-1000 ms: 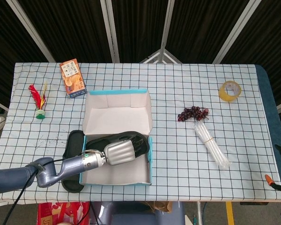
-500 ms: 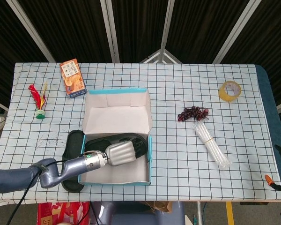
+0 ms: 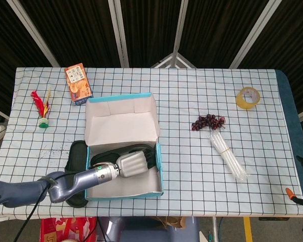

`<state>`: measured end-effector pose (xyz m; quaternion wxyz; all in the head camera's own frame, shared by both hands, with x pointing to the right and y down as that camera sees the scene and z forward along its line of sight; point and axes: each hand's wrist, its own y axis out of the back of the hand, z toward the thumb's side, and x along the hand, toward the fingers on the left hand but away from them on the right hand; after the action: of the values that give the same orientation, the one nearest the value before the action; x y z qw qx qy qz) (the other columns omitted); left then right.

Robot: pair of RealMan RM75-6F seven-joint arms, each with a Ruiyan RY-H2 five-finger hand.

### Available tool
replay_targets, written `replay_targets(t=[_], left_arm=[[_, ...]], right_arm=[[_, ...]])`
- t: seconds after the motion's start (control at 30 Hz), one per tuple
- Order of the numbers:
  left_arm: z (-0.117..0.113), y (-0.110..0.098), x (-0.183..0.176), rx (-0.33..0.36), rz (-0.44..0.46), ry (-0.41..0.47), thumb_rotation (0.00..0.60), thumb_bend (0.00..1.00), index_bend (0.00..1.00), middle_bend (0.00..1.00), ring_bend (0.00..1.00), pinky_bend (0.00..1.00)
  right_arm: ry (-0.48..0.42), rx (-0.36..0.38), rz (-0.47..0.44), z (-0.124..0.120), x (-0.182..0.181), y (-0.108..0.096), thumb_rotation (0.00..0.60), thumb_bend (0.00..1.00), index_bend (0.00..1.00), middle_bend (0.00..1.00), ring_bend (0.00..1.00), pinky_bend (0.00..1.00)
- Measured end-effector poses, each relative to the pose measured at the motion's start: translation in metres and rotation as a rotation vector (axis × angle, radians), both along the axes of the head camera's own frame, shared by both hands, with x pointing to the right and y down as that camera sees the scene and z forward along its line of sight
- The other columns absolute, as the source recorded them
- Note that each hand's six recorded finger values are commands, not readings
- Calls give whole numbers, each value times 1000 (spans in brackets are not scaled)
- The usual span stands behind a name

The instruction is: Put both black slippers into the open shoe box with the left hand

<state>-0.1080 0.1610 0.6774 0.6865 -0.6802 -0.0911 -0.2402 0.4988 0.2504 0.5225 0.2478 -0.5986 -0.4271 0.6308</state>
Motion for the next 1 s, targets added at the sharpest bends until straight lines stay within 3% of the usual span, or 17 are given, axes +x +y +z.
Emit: replay_targets(t=[0.3, 0.5, 0.83, 1.0], left_arm=[[13, 0, 1, -22, -22, -7, 600, 365, 465, 444, 195, 449], [9, -4, 1, -17, -27, -3, 600, 320, 359, 324, 140, 440], [1, -13, -10, 79, 7, -92, 600, 196, 134, 45, 12, 366], [-4, -19, -16, 132, 13, -150, 600, 139, 74, 0, 0, 337]], right_arm=[[3, -3, 2, 1, 1, 0, 600, 306, 32, 113, 183, 127], [5, -4, 2, 1, 1, 0, 600, 306, 32, 113, 183, 127], [3, -6, 4, 1, 1, 0, 600, 307, 32, 113, 183, 127], [-1, -8, -1, 2, 0, 0, 600, 307, 32, 113, 183, 126]])
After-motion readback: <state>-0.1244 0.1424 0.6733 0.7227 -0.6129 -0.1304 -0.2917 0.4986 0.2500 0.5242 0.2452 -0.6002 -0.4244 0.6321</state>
